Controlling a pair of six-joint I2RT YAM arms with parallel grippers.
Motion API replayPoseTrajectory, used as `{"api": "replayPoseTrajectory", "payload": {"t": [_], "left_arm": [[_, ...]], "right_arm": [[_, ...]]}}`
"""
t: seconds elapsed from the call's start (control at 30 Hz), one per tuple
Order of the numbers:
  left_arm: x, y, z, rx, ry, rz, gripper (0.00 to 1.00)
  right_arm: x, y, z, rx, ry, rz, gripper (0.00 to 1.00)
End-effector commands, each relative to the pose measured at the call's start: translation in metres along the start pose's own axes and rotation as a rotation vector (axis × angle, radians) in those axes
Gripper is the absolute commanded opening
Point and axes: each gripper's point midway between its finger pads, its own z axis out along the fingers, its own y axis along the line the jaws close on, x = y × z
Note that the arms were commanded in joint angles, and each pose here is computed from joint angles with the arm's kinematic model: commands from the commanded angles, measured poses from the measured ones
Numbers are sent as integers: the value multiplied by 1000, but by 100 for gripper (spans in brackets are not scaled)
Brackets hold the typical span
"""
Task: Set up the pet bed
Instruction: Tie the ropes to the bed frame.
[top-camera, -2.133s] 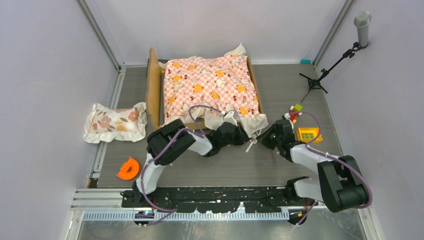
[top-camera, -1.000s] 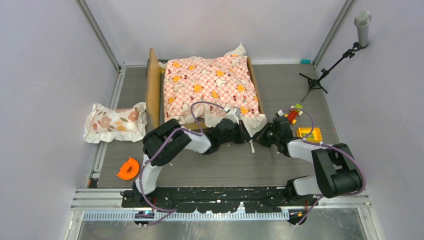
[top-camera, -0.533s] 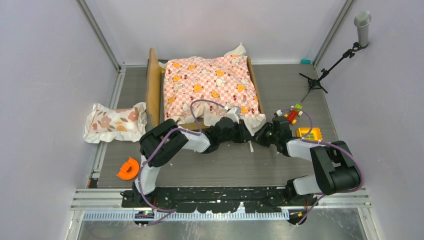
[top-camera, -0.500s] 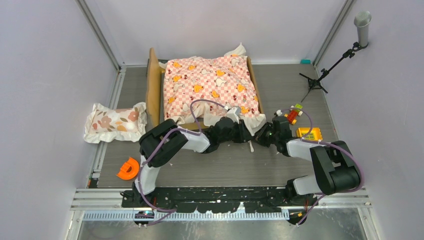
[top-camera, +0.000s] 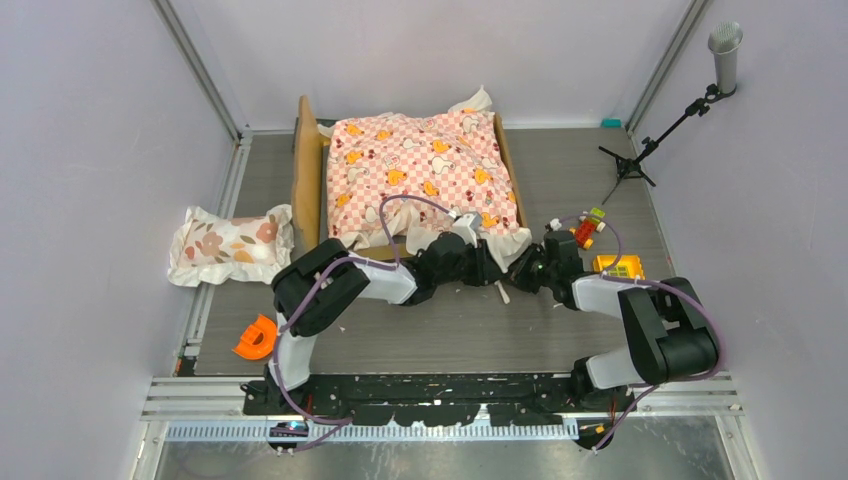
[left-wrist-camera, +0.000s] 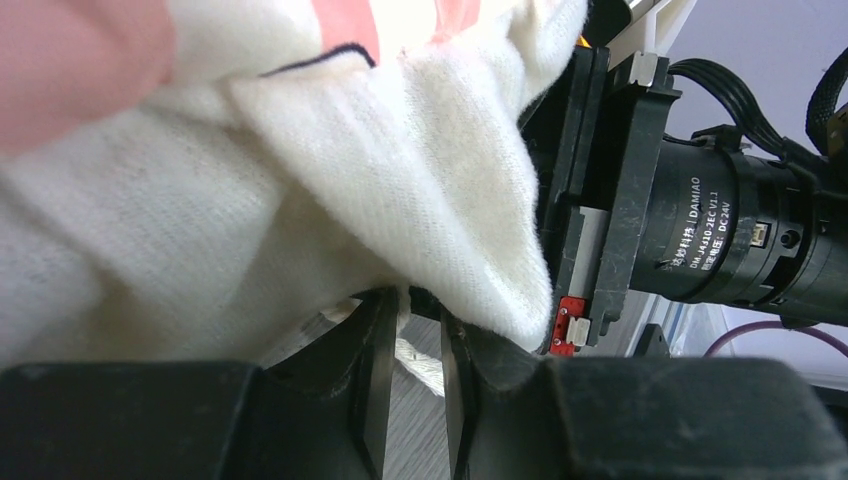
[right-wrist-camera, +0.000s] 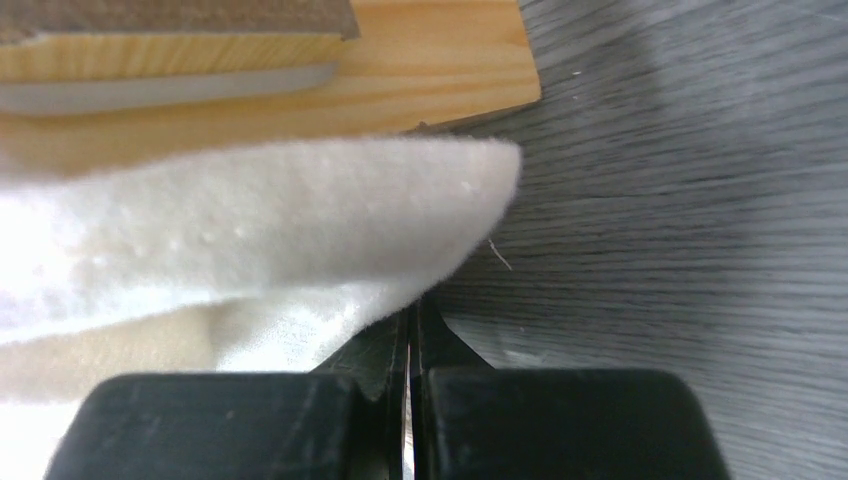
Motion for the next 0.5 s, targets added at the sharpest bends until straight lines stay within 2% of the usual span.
{"api": "replayPoseTrajectory", "payload": {"t": [0.0, 0.23, 0.47], "left_arm": [[14, -9, -8, 34, 77, 38, 25], [16, 2, -14, -27, 82, 65, 26], [8, 10, -26, -93, 69, 105, 32]], "right_arm": [[-8, 22, 4, -69, 27, -54, 3], [-5, 20, 1, -56, 36, -62, 2], [-9, 16, -6, -17, 15, -85, 3]]}}
